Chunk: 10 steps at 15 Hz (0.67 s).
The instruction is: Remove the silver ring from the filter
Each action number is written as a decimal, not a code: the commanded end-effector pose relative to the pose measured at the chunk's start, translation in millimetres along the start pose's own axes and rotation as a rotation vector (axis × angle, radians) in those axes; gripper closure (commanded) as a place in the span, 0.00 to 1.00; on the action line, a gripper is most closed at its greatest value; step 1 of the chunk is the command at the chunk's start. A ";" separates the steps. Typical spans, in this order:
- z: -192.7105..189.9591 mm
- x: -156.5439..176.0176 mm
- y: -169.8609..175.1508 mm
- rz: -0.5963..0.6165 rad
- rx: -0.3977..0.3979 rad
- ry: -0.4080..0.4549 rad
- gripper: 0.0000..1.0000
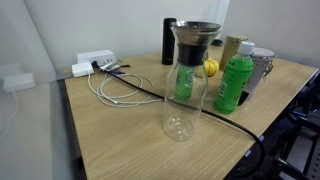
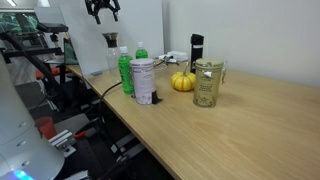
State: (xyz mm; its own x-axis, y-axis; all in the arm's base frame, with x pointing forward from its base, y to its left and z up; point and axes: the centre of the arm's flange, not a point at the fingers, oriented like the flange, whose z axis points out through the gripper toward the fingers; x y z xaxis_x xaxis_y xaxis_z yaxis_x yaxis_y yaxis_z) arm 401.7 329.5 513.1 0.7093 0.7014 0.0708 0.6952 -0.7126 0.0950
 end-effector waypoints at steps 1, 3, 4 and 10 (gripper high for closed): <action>-0.8 -1.1 -1.6 0.002 0.009 0.002 0.00; -3.1 -3.5 -3.1 0.003 0.012 0.006 0.00; -3.2 -4.1 -3.2 0.003 0.012 0.006 0.00; -1.4 -4.5 -4.9 0.000 0.018 -0.003 0.00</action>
State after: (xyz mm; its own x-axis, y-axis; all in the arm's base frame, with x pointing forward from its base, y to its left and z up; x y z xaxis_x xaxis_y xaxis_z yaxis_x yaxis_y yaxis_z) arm 396.0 328.8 514.6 0.7112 0.6990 0.0747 0.6942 -0.7151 0.0826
